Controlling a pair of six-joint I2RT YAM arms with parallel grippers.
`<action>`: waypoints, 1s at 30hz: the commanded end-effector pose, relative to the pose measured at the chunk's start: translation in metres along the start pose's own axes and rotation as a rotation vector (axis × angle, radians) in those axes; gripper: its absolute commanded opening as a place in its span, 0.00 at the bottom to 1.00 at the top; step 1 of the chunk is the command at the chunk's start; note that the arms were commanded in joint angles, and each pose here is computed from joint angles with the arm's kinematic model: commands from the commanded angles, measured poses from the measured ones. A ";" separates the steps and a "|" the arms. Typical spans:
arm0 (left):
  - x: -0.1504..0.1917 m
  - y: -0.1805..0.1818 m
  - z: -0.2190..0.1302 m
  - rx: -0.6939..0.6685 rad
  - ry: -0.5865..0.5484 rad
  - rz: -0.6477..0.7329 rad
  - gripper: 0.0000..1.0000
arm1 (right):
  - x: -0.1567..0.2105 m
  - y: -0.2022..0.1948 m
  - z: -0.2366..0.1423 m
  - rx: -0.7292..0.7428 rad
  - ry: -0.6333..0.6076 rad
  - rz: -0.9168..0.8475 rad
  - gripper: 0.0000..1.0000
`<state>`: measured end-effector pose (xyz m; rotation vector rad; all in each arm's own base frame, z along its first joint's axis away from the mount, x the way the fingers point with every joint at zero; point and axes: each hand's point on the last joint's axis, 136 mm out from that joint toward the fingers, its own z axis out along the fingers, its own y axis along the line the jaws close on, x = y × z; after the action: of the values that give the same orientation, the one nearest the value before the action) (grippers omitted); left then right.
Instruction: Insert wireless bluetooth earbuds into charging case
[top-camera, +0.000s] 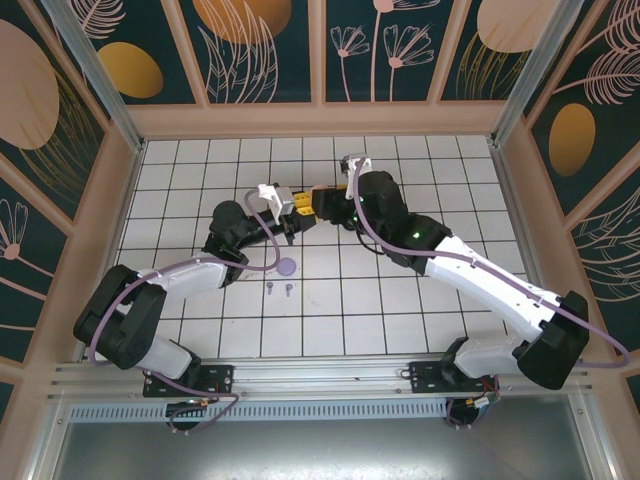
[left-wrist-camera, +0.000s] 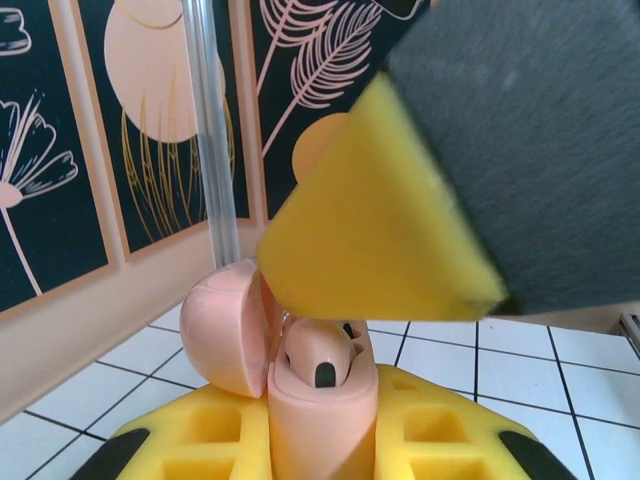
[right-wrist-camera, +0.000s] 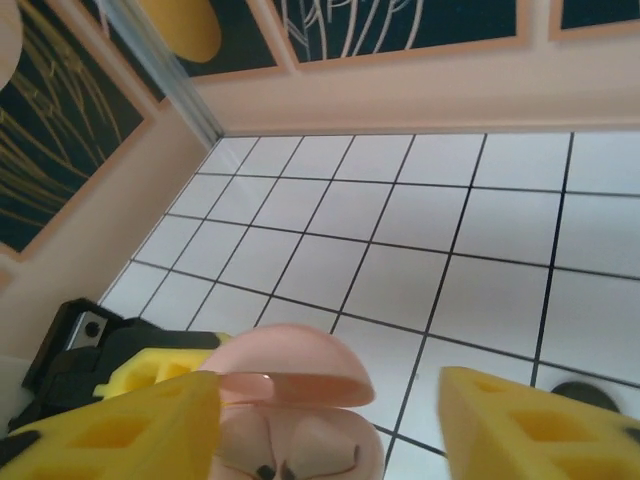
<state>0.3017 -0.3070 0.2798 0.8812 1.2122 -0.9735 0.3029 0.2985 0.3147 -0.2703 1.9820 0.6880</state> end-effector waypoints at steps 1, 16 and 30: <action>-0.020 -0.004 0.003 0.019 -0.064 0.033 0.00 | -0.026 0.014 -0.011 -0.053 -0.033 0.018 0.68; 0.013 -0.007 0.001 0.038 0.000 0.021 0.00 | -0.042 -0.013 0.007 -0.059 0.181 0.098 0.54; 0.022 -0.007 0.003 0.047 0.039 0.008 0.00 | -0.003 -0.026 0.047 -0.083 0.393 0.055 0.21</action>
<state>0.3010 -0.3107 0.2554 0.9204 1.2456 -0.9816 0.3644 0.3015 0.2735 -0.3547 2.3617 0.7513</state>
